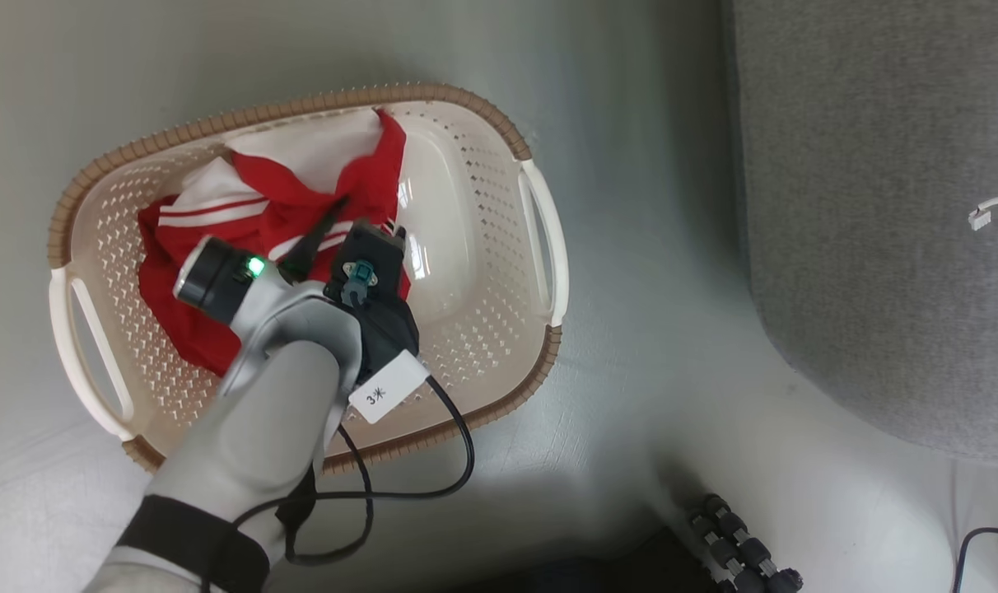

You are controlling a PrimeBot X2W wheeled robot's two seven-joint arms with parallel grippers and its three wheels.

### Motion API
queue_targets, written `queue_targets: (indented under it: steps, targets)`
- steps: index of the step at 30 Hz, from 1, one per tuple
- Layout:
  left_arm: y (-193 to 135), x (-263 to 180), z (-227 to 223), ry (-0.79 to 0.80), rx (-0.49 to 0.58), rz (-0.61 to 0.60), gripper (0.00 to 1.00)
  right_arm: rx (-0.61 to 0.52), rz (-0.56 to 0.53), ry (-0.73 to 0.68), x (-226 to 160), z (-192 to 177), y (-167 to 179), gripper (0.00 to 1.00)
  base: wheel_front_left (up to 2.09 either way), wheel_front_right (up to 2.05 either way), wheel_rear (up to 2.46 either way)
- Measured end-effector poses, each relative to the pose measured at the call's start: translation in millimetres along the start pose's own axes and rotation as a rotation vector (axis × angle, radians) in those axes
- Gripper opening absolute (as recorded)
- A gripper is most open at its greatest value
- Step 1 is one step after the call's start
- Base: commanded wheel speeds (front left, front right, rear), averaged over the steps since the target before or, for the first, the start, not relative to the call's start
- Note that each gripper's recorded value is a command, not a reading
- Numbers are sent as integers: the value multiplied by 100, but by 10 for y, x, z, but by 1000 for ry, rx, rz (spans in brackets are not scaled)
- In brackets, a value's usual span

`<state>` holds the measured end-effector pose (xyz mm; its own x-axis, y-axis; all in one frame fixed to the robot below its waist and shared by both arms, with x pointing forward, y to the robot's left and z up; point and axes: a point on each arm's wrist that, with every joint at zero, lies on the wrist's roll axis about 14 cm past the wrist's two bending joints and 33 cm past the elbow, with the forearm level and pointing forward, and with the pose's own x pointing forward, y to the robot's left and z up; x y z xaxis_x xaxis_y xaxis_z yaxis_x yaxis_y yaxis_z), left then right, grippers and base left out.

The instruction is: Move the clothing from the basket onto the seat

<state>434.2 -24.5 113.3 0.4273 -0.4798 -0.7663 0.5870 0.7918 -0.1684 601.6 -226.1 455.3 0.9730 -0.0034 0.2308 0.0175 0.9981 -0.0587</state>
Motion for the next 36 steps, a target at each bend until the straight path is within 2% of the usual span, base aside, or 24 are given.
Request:
queue_targets:
  steps: [12,13,14,15,16,27,36]
  targets:
    - [265,101,-58,11,53,72,100,-11,18,9,18,-167,64,100,0,0,0]
    - [288,107,-53,10,48,78,85,-11,18,10,18,-176,68,100,0,0,0]
    - [310,113,-52,11,46,83,45,-10,19,11,18,-184,71,100,0,0,0]
    - [331,119,-49,12,44,88,19,-9,19,11,19,-191,74,100,0,0,0]
    - [350,124,-41,10,42,92,0,-9,20,12,20,-197,77,100,0,0,0]
    - [405,33,175,-94,32,114,0,-22,26,30,20,-246,89,100,0,0,0]
    - [406,-242,285,-148,-3,141,0,-10,35,93,-87,-292,130,100,0,0,0]
